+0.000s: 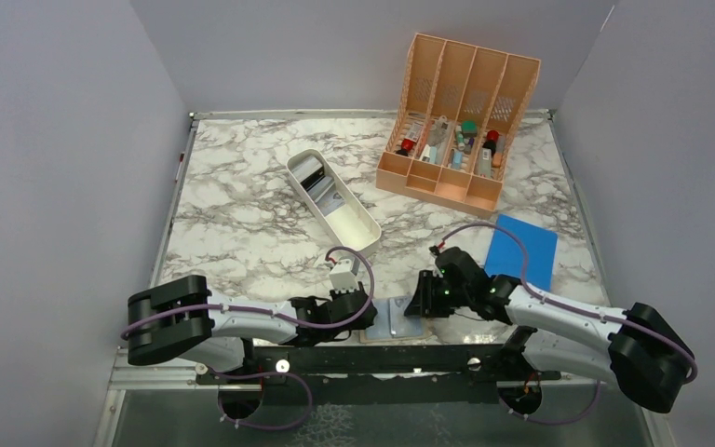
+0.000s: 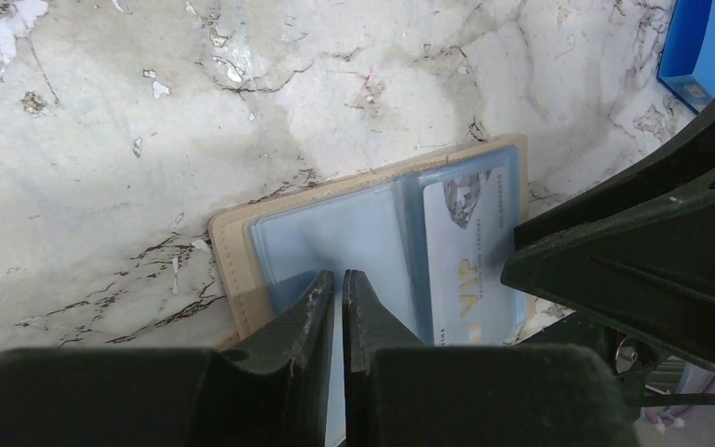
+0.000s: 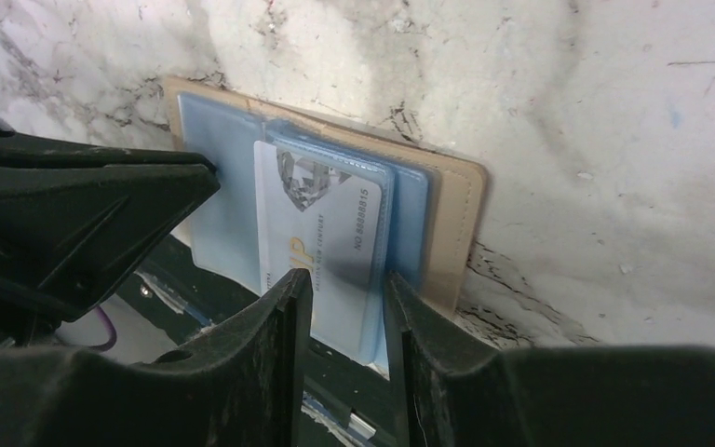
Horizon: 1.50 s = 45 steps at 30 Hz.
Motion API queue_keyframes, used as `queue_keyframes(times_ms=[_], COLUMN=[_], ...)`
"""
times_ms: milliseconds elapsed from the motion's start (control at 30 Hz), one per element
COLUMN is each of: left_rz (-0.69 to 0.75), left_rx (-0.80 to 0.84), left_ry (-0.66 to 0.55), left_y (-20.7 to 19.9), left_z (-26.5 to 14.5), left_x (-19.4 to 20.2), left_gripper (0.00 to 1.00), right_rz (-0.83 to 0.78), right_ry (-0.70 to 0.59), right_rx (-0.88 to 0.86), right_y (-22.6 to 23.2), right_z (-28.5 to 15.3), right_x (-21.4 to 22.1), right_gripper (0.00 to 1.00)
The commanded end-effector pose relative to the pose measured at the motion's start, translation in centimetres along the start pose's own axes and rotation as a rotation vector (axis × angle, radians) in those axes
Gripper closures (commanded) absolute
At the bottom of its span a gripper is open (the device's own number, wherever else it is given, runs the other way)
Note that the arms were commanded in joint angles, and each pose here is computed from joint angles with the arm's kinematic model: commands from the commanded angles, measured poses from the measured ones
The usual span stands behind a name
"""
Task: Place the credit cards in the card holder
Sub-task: Insert the credit card into the card holder, then turn over the card slot in the card holder.
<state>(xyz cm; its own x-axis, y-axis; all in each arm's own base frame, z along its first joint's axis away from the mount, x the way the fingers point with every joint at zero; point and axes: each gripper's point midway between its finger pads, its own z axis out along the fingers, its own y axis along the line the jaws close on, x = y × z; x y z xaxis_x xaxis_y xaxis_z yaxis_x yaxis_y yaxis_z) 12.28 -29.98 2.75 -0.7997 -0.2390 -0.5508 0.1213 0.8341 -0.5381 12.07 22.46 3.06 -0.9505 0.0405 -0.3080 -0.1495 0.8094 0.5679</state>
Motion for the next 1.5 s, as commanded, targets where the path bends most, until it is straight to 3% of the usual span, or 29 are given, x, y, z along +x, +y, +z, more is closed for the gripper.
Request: queue_keyframes(times_ms=[0,1000,1467], left_rz=[0.033,0.034,0.017], left_rx=[-0.069,-0.056,-0.051], left_ry=[0.006,0.0,-0.007], left_y=[2.5,1.8,1.9], left_z=[0.1,0.0,-0.3], left_x=[0.6,0.2,0.0], left_gripper=[0.87,0.85,0.84], right_rz=[0.005,0.023,0.048], right_ry=[0.026,0.018,0.02], right_rx=[-0.081,-0.287,-0.356], right_y=[1.4,6.0,6.1], right_z=[-0.2,-1.6,-0.9], right_x=[0.6,-0.2,0.4], right_gripper=[0.62,0.61,0.85])
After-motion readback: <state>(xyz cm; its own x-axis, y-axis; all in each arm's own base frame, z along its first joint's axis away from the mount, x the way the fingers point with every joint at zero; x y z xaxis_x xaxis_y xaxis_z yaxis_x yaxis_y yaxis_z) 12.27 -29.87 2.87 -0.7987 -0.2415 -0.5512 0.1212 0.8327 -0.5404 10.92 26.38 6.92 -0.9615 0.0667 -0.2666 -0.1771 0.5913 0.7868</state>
